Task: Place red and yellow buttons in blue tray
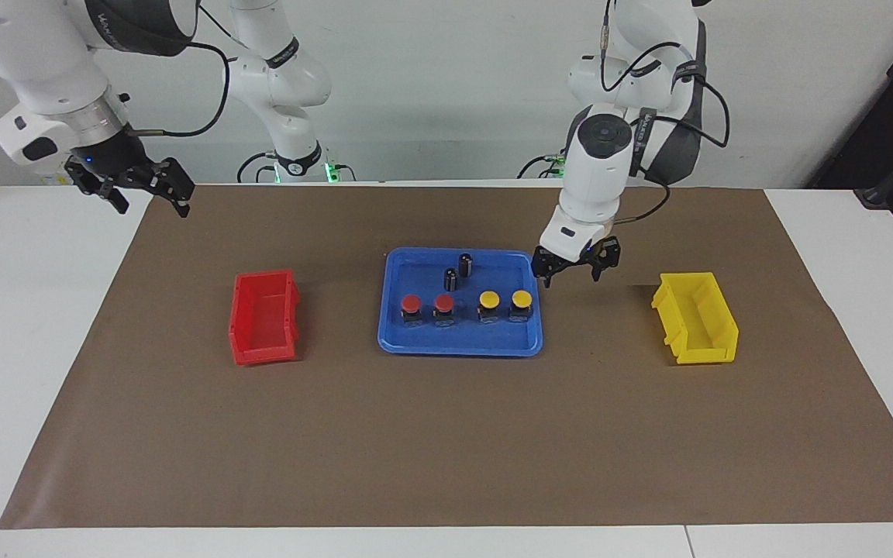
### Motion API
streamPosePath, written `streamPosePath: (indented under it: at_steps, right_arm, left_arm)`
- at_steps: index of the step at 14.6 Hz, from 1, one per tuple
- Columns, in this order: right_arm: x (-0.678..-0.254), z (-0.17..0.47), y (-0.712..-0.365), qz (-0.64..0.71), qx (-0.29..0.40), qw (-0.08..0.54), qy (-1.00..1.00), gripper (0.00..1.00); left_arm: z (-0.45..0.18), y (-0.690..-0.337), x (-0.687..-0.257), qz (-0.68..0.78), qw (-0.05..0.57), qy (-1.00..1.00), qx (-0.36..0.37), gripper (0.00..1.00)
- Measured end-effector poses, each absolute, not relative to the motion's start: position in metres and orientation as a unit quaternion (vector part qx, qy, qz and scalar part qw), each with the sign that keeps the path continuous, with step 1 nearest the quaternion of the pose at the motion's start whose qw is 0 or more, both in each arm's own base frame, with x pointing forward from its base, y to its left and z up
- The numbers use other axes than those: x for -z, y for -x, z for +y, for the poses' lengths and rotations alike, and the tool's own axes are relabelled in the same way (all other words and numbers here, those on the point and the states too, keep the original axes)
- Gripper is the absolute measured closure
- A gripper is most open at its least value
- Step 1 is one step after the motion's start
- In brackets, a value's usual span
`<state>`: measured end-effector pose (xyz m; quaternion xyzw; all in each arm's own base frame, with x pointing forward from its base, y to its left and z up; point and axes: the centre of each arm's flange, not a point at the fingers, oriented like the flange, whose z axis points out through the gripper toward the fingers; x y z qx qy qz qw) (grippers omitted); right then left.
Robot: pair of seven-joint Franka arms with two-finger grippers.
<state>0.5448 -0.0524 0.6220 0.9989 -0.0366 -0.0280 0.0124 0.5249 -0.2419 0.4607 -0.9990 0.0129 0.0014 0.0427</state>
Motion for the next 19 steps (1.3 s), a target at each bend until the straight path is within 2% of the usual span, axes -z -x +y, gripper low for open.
streamPosePath:
  at_steps: [4,7,9,13,19]
  right_arm:
    - [-0.622,-0.051,-0.545,-0.036,0.028,0.012,-0.999,0.0]
    - [-0.622,-0.05,-0.545,-0.034,0.028,0.012,-0.999,0.0]
    - [-0.622,-0.048,-0.545,-0.032,0.028,0.013,-0.999,0.0]
    - [-0.622,-0.047,-0.545,-0.032,0.028,0.013,-0.999,0.0]
    - [-0.622,-0.047,-0.545,-0.032,0.028,0.013,-0.999,0.0]
  left_arm:
    - [-0.14,-0.549,-0.517,0.031,0.027,0.999,-0.014,0.0]
    - [-0.056,-0.539,-0.55,0.038,0.023,0.999,-0.03,0.0]
    - [-0.025,-0.524,-0.577,0.037,0.019,0.999,-0.033,0.0]
    - [-0.004,-0.507,-0.637,0.056,0.017,0.998,-0.029,0.0]
    - [-0.007,-0.513,-0.642,0.066,0.001,0.998,-0.014,0.0]
